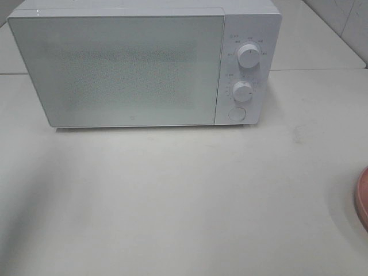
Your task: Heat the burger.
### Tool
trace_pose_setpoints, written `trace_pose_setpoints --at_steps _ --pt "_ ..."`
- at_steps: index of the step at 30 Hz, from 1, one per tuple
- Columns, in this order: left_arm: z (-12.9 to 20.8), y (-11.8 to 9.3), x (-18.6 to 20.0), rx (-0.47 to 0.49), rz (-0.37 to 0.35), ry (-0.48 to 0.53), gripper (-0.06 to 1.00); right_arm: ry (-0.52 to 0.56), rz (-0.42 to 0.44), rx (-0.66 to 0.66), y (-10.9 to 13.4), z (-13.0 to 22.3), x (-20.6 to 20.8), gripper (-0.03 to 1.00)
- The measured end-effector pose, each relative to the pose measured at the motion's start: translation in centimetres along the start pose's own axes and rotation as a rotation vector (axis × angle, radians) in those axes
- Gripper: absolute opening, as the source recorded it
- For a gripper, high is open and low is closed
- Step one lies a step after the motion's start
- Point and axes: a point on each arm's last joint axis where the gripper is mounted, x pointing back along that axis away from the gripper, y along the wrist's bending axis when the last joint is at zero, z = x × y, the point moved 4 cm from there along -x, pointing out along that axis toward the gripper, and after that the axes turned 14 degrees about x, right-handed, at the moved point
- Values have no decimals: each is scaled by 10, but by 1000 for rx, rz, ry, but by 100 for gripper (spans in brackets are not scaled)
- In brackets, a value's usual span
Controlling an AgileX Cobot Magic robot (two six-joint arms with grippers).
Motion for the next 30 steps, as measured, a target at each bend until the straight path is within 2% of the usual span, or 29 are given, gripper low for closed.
trace_pose_setpoints --at_steps 1,3,5,7,13,17,18,20,21,22,23,30 --pt "0 0 0 0 0 0 99 0 0 0 0 0 0 76" --pt "4 17 20 75 -19 -55 99 0 0 0 0 0 0 76" --pt "8 23 32 95 -29 -92 99 0 0 0 0 0 0 76" --pt "10 26 37 104 -38 -107 99 0 0 0 0 0 0 76" --pt "31 35 71 120 -74 -238 99 0 0 0 0 0 0 76" --pt "51 41 69 129 -92 -243 99 0 0 0 0 0 0 76" --pt "68 45 62 132 -101 -232 99 0 0 0 0 0 0 76" --pt "78 47 58 132 -102 -227 99 0 0 0 0 0 0 76" --pt "98 52 50 132 -102 -228 99 0 0 0 0 0 0 76" --pt "98 52 50 132 -102 -228 99 0 0 0 0 0 0 76" --pt "114 56 42 130 -98 -247 99 0 0 0 0 0 0 76" --pt "151 64 26 126 -82 -311 99 0 0 0 0 0 0 76"
